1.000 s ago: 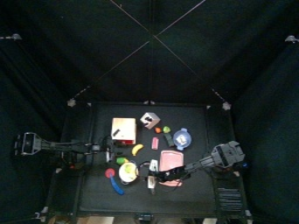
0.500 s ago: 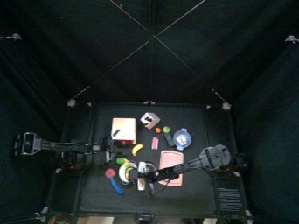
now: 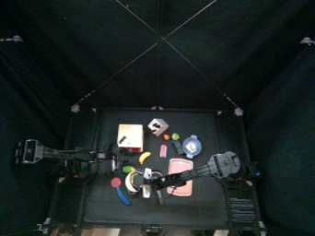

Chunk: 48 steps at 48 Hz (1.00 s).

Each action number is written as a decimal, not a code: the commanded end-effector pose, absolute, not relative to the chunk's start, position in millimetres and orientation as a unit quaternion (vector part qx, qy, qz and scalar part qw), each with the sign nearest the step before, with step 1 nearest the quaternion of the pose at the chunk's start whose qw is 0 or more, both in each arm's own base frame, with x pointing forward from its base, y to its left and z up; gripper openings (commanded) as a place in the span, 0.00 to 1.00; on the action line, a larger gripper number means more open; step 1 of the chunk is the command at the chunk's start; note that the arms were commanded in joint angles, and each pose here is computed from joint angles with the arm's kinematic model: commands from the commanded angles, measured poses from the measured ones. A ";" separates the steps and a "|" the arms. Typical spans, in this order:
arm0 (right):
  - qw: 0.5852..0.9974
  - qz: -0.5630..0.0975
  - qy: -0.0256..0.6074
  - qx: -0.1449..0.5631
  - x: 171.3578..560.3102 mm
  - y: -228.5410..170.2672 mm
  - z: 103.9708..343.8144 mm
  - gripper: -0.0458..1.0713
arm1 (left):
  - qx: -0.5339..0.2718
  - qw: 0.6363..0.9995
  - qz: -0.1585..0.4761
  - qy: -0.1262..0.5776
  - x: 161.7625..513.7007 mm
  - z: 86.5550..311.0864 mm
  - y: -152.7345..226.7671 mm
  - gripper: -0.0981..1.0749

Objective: Place squash half in pot

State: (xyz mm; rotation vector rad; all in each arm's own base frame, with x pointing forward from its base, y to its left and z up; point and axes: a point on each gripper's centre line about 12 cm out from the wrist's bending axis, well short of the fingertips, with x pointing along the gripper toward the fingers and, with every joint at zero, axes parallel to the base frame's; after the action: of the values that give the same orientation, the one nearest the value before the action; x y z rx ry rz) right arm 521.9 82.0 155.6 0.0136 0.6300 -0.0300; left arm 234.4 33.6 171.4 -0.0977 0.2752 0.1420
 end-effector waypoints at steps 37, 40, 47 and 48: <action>0.956 -0.019 0.291 0.014 523.9 80.0 176.1 0.93 | -0.048 0.988 0.070 0.129 237.3 175.4 33.6 0.86; 0.957 -0.020 0.290 0.014 524.1 79.8 177.3 0.93 | -0.048 0.988 0.070 0.130 237.2 175.2 33.6 0.86; 0.958 -0.024 0.285 0.011 520.9 79.2 186.7 0.93 | -0.048 0.988 0.070 0.131 237.0 174.5 33.6 0.86; 0.958 -0.025 0.284 0.009 520.1 79.4 188.5 0.93 | -0.048 0.988 0.070 0.129 237.3 175.4 33.6 0.86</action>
State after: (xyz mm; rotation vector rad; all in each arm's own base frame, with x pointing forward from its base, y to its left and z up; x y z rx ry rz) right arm 521.2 79.7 153.9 0.0117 0.6412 -0.0501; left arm 234.4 33.6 171.4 -0.0977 0.2752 0.1420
